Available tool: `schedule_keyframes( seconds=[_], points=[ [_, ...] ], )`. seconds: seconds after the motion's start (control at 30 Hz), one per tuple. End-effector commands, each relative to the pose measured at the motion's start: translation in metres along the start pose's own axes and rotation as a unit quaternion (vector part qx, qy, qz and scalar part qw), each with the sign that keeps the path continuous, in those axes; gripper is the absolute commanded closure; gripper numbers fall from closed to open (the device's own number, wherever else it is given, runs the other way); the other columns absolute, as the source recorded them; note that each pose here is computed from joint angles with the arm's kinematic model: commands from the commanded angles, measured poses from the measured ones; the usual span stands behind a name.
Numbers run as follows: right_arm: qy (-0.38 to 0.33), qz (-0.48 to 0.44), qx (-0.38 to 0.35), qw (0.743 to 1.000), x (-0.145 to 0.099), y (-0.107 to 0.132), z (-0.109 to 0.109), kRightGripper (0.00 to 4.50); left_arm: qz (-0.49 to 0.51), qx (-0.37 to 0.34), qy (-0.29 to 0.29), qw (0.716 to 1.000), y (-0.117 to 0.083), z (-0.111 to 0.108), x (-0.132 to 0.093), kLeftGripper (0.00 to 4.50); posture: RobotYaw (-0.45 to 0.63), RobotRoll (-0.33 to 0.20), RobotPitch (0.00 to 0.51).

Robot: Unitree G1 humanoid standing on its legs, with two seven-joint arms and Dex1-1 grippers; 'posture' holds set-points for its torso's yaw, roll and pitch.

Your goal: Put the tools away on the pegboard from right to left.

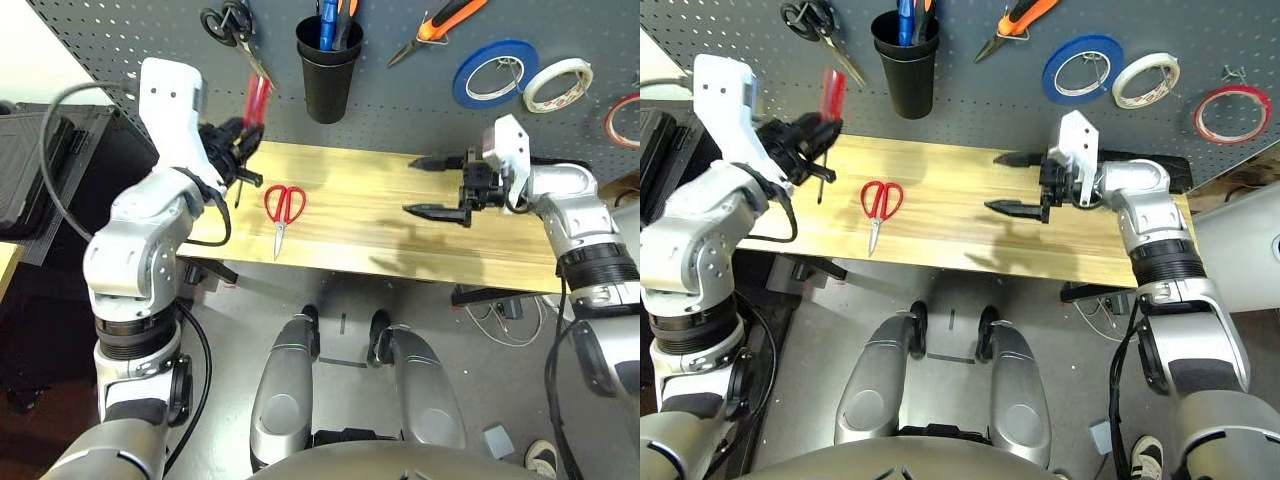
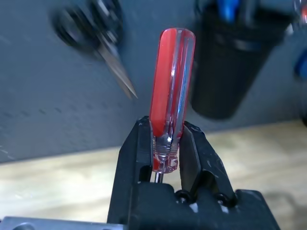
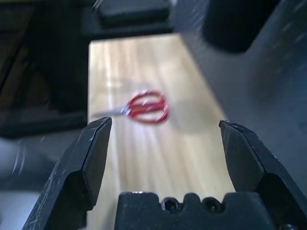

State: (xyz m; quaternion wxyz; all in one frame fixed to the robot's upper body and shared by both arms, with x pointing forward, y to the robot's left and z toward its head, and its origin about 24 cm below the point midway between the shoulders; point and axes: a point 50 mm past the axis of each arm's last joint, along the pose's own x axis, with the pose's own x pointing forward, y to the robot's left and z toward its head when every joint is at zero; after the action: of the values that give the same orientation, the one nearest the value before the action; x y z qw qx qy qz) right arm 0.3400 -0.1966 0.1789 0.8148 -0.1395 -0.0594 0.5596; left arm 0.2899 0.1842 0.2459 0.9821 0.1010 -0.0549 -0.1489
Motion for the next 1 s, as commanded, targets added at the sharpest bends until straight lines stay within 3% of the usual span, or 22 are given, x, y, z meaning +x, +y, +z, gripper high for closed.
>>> schedule_keyframes(
  seconds=[0.03, 0.4, 0.57, 1.0],
  points=[
    [-0.027, -0.027, 0.003, 0.999, -0.002, -0.003, 0.011, 0.00, -0.009, 0.010, -0.030, 0.999, 0.000, 0.015, -0.001, 3.68, 0.14, 0.000, 0.178],
    [-0.070, -0.039, 0.028, 0.996, 0.002, -0.003, 0.031, 0.00, -0.018, -0.015, -0.123, 0.992, -0.001, 0.067, 0.007, 3.68, 0.14, 0.000, 0.165],
    [-0.076, -0.040, 0.025, 0.996, 0.000, -0.004, 0.035, 0.00, -0.006, -0.015, -0.146, 0.989, -0.001, 0.077, 0.014, 3.68, 0.13, 0.000, 0.159],
    [-0.102, -0.056, 0.000, 0.993, -0.001, -0.011, 0.060, 0.00, 0.027, -0.059, -0.241, 0.968, -0.004, 0.105, 0.057, 3.68, 0.08, 0.000, 0.164]
  ],
)
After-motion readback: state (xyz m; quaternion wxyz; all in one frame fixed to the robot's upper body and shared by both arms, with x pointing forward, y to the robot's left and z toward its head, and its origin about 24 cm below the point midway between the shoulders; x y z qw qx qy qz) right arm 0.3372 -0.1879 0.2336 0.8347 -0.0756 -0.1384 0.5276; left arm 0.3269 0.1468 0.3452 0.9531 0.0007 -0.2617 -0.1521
